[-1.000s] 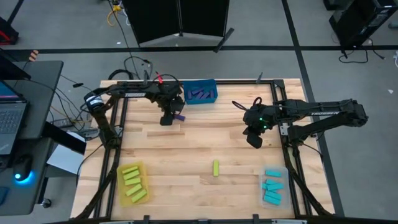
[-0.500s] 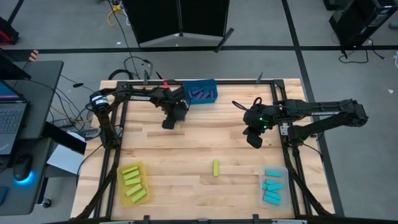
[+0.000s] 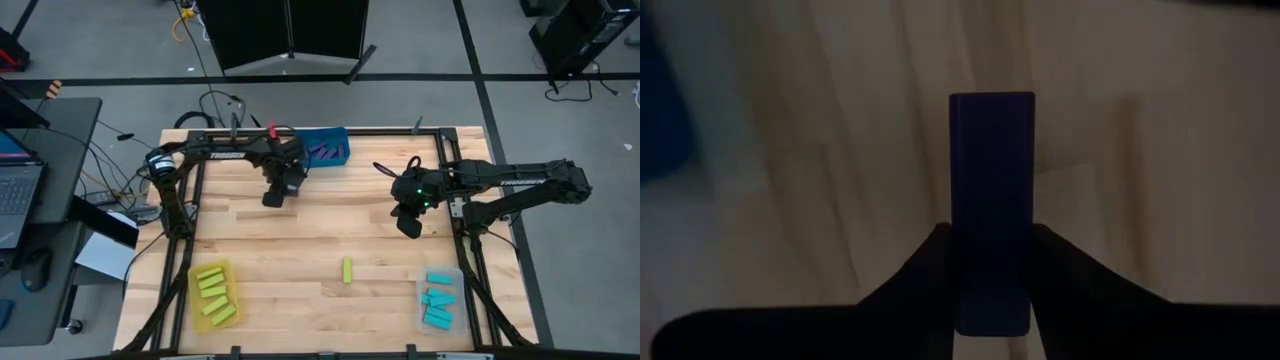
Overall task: Sort blocks
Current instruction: Put the purple block into the blue bin
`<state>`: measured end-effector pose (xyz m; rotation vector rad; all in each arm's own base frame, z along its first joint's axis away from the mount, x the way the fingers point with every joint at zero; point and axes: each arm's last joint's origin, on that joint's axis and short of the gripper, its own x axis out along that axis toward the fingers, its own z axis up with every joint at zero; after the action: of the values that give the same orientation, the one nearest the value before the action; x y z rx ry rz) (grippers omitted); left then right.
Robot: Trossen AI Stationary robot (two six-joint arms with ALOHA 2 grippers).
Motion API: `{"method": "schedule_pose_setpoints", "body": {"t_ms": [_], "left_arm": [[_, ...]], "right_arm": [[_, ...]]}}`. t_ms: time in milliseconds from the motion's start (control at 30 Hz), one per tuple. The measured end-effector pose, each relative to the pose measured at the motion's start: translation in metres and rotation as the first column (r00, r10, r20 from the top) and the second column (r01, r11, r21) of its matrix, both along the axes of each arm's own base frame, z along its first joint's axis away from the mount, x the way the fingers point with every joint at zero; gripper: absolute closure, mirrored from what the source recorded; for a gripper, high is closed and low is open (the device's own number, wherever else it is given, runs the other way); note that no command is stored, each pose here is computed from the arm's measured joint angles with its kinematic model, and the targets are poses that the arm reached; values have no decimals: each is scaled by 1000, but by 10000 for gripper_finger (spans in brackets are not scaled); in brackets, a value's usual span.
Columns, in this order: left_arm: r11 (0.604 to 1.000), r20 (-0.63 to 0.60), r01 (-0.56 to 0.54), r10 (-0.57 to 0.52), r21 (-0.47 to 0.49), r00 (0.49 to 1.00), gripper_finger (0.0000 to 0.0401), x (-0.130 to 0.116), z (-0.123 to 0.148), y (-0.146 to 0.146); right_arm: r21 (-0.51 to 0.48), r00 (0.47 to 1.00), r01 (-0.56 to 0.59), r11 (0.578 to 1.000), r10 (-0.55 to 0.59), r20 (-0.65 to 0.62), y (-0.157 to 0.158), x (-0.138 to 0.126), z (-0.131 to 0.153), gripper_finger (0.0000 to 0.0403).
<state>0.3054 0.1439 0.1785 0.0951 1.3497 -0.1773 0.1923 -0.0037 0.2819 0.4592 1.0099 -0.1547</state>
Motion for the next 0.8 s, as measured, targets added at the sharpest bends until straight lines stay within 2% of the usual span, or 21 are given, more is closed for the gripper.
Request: {"method": "schedule_pose_setpoints", "body": {"t_ms": [133, 233, 300, 367, 433, 500, 800], "left_arm": [[998, 70, -60, 61, -15, 996, 305, 11, 34, 5], [986, 171, -165, 163, -3, 972, 305, 23, 64, 15], [967, 248, -254, 247, -5, 937, 305, 29, 83, 23], [938, 340, -347, 331, -13, 880, 305, 35, 100, 34], [908, 387, -417, 399, -41, 831, 305, 40, 107, 45], [884, 387, -463, 449, -63, 805, 305, 45, 104, 57], [877, 213, -476, 479, -68, 852, 305, 73, 38, 99]], "right_arm": [[3, 1000, -2, 1000, 2, 0, 0, 0, 0, 393], [6, 1000, 3, 1000, -3, 0, 0, 0, 0, 393], [7, 1000, 5, 1000, -5, 0, 0, 0, 0, 393], [8, 1000, 10, 1000, -10, 0, 0, 0, 0, 393], [8, 1000, 14, 1000, -14, 0, 0, 0, 0, 393], [5, 1000, 17, 1000, -17, 1, -1, 0, 0, 393], [4, 999, 38, 999, -38, 24, -6, 2, 1, 393]]}}
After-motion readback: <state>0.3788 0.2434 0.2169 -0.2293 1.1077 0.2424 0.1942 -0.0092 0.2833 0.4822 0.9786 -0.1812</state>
